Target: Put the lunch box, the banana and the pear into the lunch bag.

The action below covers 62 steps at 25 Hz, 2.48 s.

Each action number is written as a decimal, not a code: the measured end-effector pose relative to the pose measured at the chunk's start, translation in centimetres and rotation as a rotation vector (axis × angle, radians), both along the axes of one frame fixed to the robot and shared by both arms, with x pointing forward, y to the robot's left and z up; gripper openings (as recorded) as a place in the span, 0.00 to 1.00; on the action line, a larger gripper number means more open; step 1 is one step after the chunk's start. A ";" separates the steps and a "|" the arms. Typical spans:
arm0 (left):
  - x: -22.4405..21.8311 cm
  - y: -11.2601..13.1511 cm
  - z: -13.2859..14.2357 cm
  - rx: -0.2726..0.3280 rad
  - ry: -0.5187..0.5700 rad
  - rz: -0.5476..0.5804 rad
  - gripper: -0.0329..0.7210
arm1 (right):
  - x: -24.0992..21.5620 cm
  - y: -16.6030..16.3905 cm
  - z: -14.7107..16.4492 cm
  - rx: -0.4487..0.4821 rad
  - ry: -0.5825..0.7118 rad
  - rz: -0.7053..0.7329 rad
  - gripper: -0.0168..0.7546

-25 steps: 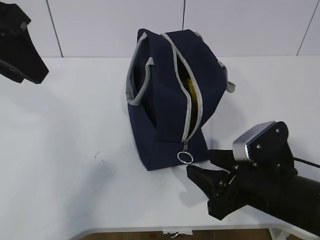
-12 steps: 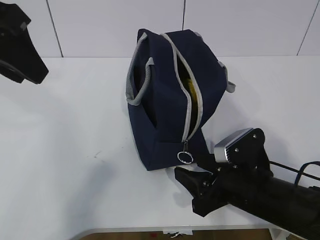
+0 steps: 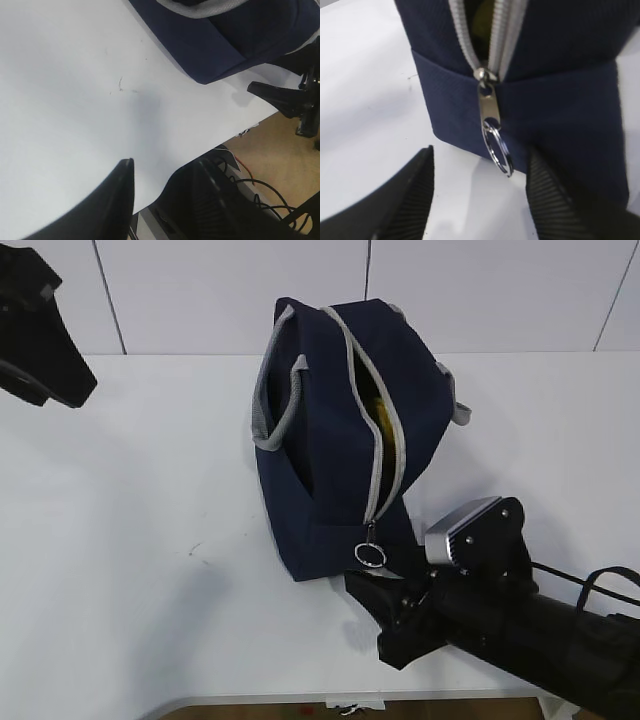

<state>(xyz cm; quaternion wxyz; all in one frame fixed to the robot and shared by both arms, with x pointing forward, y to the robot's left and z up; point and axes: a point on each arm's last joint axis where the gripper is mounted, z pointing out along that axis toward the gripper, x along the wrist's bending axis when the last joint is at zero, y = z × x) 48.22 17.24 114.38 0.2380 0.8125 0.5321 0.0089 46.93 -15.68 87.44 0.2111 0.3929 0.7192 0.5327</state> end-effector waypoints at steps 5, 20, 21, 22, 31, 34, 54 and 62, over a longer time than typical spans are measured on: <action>0.0 0.0 0.0 0.000 0.000 0.000 0.44 | 0.0 0.0 0.1 0.010 -0.011 0.000 0.46; -0.1 -0.1 0.0 -0.015 0.007 -0.001 0.44 | 0.1 0.1 0.3 0.021 -0.024 0.001 0.30; -0.1 -0.1 0.0 -0.018 0.008 -0.002 0.44 | 0.1 0.1 0.3 0.022 -0.025 0.001 0.30; -0.1 -0.2 0.1 -0.025 0.011 -0.002 0.44 | 0.1 0.1 0.3 0.023 -0.026 0.001 0.30; -0.2 -0.5 0.1 -0.059 0.026 -0.005 0.44 | -0.2 -0.1 0.2 0.022 -0.019 0.000 0.29; -0.3 -0.6 0.2 -0.068 0.030 -0.006 0.44 | -0.3 -0.1 0.2 0.023 -0.018 0.000 0.29; -0.4 -0.8 0.3 -0.103 0.044 -0.009 0.41 | -0.3 -0.1 0.1 0.033 -0.008 -0.004 0.06; -0.4 -0.9 0.3 -0.116 0.050 -0.010 0.40 | -0.3 -0.2 0.1 0.056 0.011 -0.023 0.02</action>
